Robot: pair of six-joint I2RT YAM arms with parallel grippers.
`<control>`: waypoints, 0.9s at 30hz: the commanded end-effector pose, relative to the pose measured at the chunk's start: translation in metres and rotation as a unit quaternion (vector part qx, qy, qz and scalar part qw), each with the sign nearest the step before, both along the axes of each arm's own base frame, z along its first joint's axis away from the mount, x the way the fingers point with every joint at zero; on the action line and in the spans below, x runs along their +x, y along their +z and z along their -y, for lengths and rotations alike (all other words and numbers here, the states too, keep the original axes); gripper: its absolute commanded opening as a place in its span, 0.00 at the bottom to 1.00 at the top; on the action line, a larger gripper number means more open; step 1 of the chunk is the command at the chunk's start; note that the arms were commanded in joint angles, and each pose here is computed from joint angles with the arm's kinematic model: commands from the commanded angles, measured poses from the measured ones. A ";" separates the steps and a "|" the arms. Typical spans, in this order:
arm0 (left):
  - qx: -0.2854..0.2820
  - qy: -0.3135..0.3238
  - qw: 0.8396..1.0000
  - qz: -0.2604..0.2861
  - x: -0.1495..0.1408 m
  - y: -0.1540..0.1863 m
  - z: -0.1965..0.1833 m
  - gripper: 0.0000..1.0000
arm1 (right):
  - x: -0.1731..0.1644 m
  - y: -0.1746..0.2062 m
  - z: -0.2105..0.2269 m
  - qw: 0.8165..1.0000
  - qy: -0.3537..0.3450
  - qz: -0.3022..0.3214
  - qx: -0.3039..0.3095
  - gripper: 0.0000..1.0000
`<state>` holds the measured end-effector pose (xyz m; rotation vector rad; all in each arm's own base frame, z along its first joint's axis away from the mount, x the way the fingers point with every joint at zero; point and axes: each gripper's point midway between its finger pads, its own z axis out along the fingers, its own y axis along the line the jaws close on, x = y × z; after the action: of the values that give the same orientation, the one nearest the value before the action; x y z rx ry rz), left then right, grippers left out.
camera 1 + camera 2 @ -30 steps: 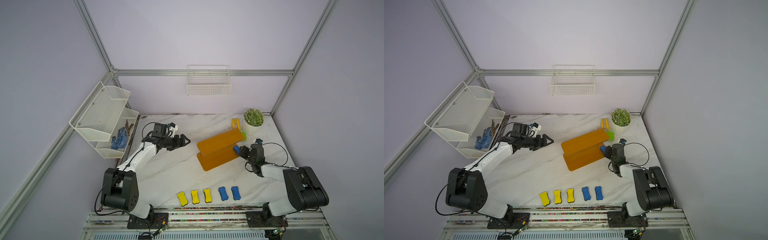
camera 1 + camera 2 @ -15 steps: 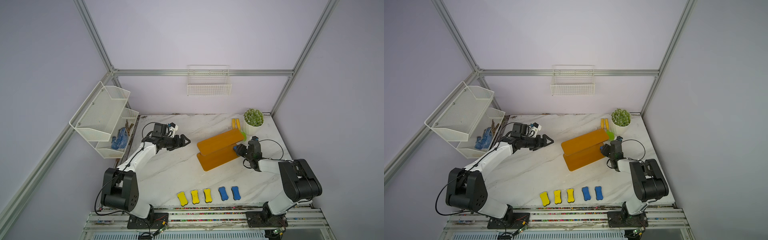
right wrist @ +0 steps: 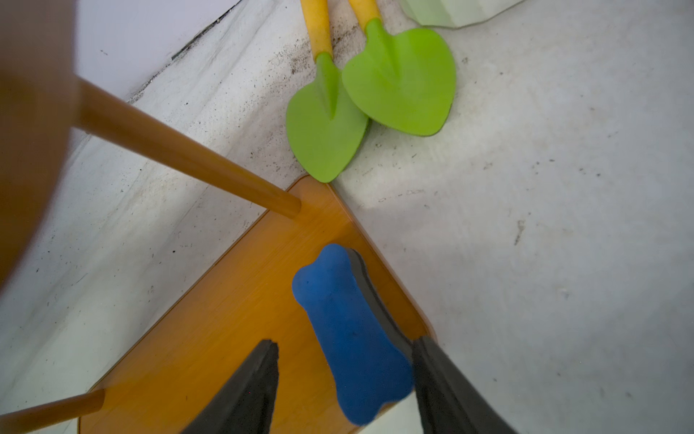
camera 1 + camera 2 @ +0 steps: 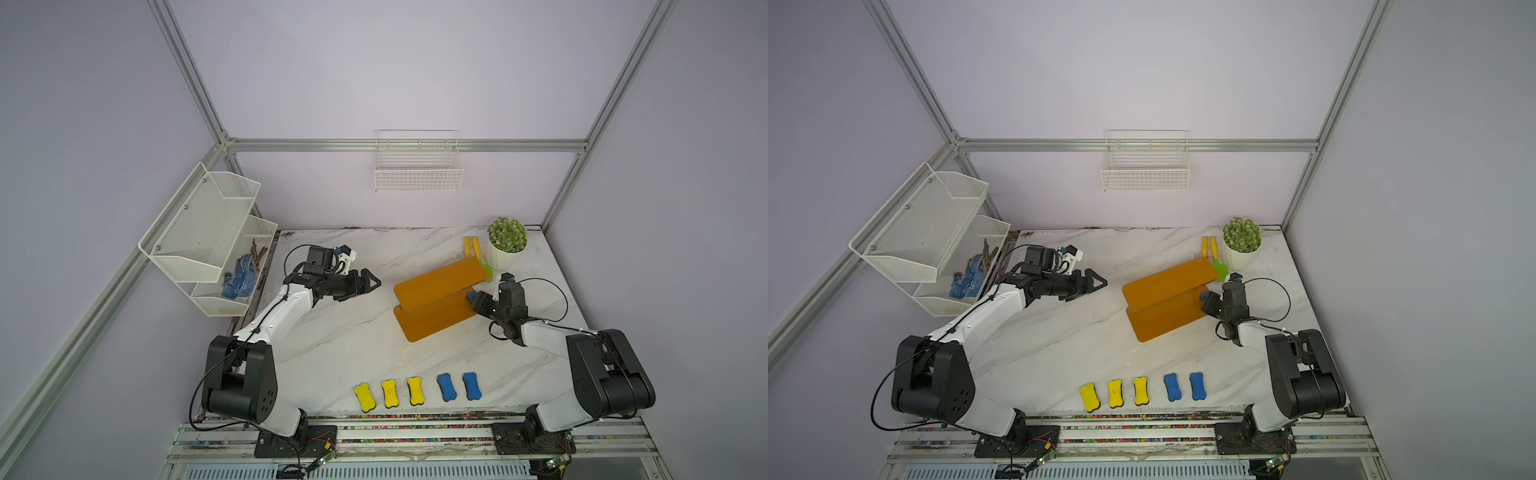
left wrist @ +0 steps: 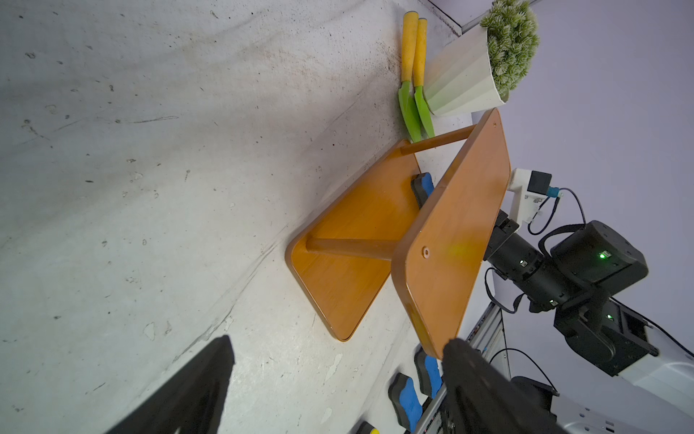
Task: Remove the whiteboard erasers from the shelf
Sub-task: Adjust the whiteboard eraser at the shelf.
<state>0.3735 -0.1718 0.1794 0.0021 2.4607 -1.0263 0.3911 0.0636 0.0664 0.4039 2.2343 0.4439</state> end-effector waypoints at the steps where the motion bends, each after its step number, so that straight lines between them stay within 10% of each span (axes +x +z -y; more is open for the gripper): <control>1: -0.004 -0.008 0.999 0.032 0.003 0.017 0.000 0.91 | 0.001 0.000 -0.007 0.999 0.032 -0.011 -0.013 0.61; 27: -0.015 -0.007 0.999 0.038 0.002 0.026 -0.002 0.91 | 0.000 0.008 -0.024 0.993 0.026 -0.033 -0.110 0.74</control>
<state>0.3743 -0.1695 0.1798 -0.0056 2.4586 -1.0284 0.3921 0.0939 0.0785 0.2334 2.3196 0.2958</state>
